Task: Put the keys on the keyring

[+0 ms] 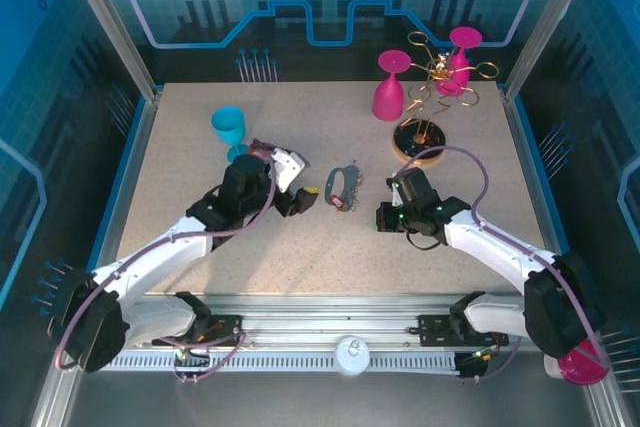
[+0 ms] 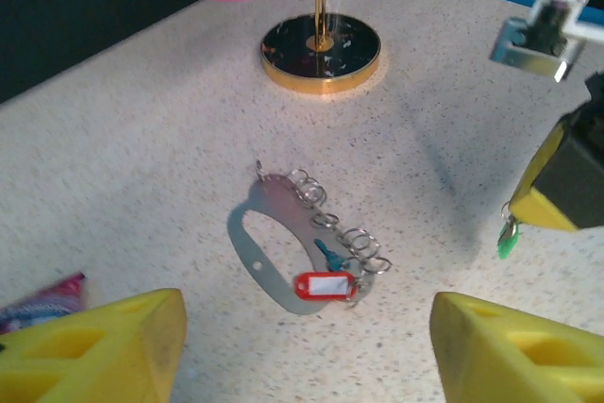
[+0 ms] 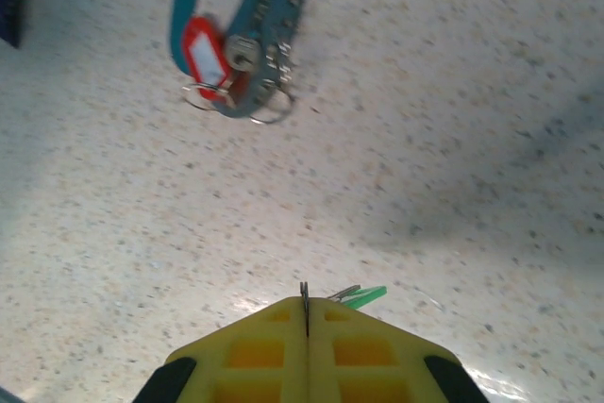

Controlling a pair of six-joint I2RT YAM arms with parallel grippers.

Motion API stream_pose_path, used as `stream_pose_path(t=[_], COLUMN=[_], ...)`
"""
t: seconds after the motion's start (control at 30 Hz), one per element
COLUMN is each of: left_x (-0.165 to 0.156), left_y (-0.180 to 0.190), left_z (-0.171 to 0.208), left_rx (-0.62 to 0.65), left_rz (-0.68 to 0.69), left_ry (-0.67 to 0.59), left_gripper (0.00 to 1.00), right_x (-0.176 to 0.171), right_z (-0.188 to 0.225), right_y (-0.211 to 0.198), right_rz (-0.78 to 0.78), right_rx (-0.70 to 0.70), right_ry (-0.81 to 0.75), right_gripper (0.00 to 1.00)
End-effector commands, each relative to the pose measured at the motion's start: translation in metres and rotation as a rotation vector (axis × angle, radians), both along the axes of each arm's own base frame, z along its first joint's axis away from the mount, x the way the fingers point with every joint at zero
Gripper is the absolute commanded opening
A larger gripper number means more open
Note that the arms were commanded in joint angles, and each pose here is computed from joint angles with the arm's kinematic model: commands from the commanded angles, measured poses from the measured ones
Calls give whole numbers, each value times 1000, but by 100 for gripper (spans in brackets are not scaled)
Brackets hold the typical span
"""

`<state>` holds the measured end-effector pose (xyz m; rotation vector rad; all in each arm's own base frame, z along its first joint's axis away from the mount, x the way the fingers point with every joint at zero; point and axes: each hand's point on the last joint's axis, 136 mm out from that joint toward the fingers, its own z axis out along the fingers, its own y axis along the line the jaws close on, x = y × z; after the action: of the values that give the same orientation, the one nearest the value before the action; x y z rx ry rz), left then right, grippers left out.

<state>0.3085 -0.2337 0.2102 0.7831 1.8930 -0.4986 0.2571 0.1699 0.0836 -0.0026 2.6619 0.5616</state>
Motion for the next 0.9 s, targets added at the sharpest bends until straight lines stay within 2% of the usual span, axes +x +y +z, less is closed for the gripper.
stream_pose_path(t=[0.0,0.2,0.37,0.47,0.63,0.73,0.87], left_x=[2,26,62,82,116,132,148], left_y=[-6,-32,-53,-70,-93,-102,-108], left_z=[-6,-19,-44,-64,-103,-126,-138], left_rx=[-82,-172,-118,-69,83,173,240], left_rz=[73,182,269,281,299,300,307], left_ry=[209,497,632,666,674,675,653], left_gripper=[72,72,66,63,54,52,52], right_x=[-8,-8,-5,-5,-7,-10,-13], right_z=[-15,-21,-14,-7,1,5,6], right_y=[-17,-27,-25,-25,-25,-25,-26], right_rz=[-37,-81,-82,-81,-79,-78,-83], right_rx=[-48,-29,9,25,52,69,85], right_ry=[63,91,74,54,36,31,27], right_gripper=[0,0,0,0,0,0,0])
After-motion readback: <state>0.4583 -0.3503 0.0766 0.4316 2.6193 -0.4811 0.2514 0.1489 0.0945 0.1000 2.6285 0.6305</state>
